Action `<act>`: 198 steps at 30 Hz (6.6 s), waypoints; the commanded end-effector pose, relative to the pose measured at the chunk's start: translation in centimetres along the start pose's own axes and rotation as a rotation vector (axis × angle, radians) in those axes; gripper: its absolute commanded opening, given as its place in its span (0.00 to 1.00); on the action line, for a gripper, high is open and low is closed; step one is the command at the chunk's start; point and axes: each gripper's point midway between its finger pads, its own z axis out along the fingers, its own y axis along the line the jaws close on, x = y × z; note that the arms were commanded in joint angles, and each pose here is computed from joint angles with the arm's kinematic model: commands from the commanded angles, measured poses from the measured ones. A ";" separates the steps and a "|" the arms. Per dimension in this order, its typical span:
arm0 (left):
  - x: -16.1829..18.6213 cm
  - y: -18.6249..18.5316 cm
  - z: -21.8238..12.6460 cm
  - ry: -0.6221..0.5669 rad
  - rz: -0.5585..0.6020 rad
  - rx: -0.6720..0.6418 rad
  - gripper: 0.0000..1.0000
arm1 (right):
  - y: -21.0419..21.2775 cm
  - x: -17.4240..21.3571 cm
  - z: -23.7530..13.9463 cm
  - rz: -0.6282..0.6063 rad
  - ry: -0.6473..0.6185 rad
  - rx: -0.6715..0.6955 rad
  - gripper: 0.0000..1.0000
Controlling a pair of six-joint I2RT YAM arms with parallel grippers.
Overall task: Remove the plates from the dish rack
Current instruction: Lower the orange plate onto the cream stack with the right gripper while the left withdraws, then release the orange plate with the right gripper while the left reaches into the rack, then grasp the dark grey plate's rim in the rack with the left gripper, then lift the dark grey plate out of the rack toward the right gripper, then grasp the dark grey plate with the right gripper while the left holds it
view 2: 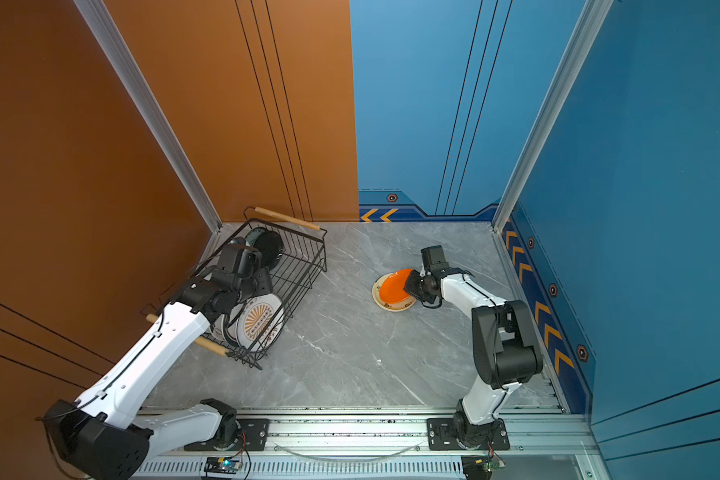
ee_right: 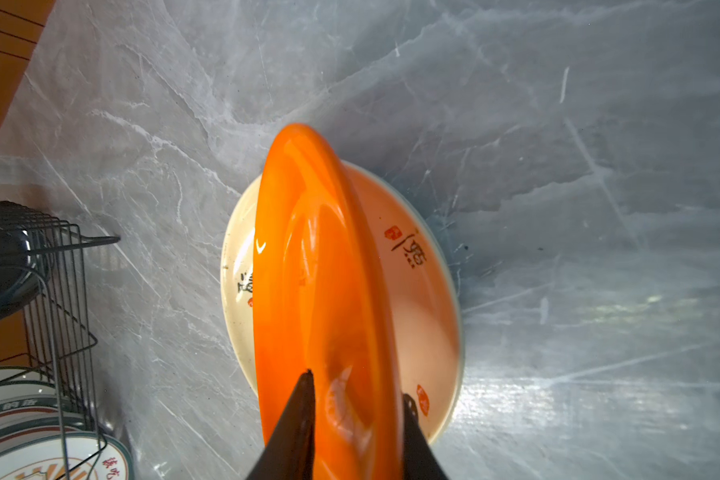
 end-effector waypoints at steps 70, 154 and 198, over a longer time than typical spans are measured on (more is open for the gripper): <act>-9.5 2.0 17.2 0.133 0.261 -0.043 0.75 | -0.9 -1.0 -1.6 -0.161 -0.025 0.158 1.00; -10.0 0.6 8.5 0.060 0.110 0.054 0.00 | 0.7 -0.1 -7.3 -0.181 -0.087 -0.012 1.00; 4.2 -24.1 -3.4 0.216 -0.309 0.986 0.00 | 17.8 8.6 -13.6 -0.159 -0.055 -0.884 0.60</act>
